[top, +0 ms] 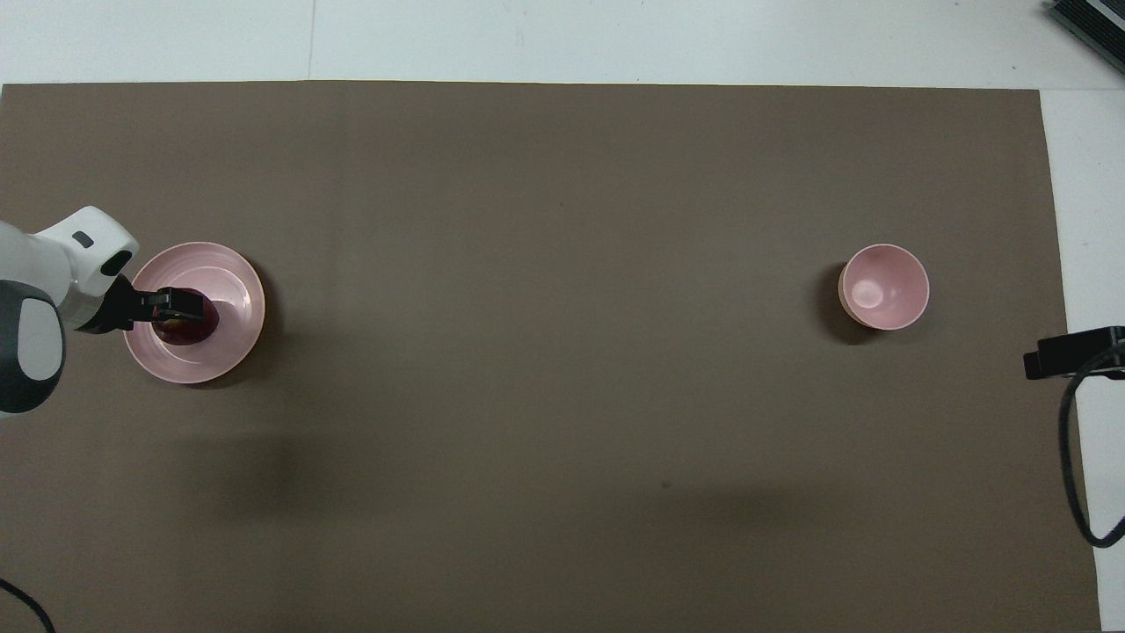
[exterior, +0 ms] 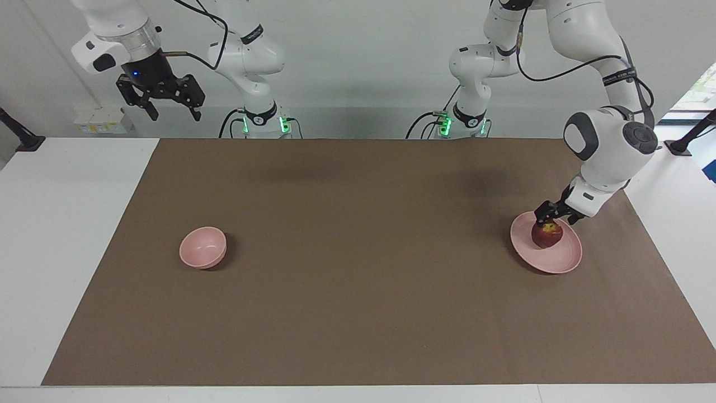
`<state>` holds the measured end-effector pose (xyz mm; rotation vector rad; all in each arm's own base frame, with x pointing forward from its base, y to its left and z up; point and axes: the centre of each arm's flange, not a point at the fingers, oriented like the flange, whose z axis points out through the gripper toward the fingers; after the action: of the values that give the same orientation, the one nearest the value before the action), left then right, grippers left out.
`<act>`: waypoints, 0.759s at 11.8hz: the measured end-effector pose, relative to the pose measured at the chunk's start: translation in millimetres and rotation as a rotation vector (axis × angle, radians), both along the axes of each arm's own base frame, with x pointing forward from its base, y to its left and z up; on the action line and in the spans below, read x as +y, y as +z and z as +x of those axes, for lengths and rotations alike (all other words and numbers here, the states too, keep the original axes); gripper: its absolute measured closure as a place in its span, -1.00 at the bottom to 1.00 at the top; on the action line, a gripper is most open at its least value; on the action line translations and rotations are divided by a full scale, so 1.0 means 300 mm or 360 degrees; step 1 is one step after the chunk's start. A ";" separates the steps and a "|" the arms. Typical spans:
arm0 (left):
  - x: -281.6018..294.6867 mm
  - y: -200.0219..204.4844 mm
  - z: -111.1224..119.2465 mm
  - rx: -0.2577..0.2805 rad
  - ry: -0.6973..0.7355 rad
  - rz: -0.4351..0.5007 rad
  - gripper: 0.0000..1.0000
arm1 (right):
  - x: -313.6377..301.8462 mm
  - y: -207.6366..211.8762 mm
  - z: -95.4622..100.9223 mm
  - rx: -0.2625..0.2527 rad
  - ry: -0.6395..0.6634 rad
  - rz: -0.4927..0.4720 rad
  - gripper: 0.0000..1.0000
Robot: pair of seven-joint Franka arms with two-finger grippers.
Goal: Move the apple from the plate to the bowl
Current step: 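Lower the left gripper onto the red apple on the pink plate, then close the left gripper around the red apple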
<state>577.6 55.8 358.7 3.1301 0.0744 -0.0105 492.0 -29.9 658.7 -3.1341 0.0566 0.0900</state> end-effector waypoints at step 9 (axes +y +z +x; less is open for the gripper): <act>-0.068 -0.077 0.007 -0.0026 0.0000 0.0003 -1.00 | 0.000 0.000 0.000 0.0000 0.0000 0.0000 -1.00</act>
<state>579.6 35.4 335.5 3.1315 0.0743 0.0148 492.0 -29.9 658.6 -3.1341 0.0566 0.0900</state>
